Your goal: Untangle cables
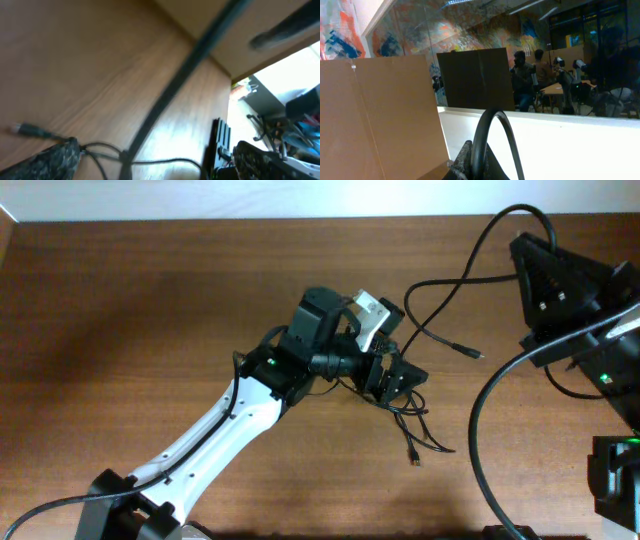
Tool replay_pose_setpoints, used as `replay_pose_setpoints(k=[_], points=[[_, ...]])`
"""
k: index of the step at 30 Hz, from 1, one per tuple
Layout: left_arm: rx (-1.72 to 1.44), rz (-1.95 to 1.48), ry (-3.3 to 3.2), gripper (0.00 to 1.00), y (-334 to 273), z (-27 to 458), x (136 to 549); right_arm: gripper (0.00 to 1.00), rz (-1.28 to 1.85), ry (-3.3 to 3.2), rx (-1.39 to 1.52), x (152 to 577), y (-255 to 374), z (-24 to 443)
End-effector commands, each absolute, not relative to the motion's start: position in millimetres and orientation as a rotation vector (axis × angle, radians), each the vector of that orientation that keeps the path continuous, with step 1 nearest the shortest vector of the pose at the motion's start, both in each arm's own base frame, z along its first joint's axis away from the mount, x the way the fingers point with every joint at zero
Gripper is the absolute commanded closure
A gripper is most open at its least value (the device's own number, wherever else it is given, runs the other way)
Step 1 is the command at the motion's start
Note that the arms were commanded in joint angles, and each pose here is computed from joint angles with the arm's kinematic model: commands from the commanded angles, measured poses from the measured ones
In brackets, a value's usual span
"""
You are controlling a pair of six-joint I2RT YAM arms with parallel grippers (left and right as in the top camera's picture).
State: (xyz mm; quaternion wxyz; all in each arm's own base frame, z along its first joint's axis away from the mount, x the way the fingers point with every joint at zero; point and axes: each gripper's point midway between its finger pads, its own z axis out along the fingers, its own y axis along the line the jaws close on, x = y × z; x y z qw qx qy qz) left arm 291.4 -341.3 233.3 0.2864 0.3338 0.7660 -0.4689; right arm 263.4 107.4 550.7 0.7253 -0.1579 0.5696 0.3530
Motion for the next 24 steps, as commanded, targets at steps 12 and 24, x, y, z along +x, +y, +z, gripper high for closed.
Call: replay_pose_setpoints(k=[12, 24], points=[[0.823, -1.358, 1.526, 1.00, -297.5, 384.0, 303.4, 0.96, 0.741, 1.505, -0.112, 288.1, 63.1, 503.0], [0.689, -1.162, 1.013, 1.00, -196.2, 539.9, 257.4, 0.80, 1.065, 1.823, -0.323, 305.9, 90.0, 407.1]])
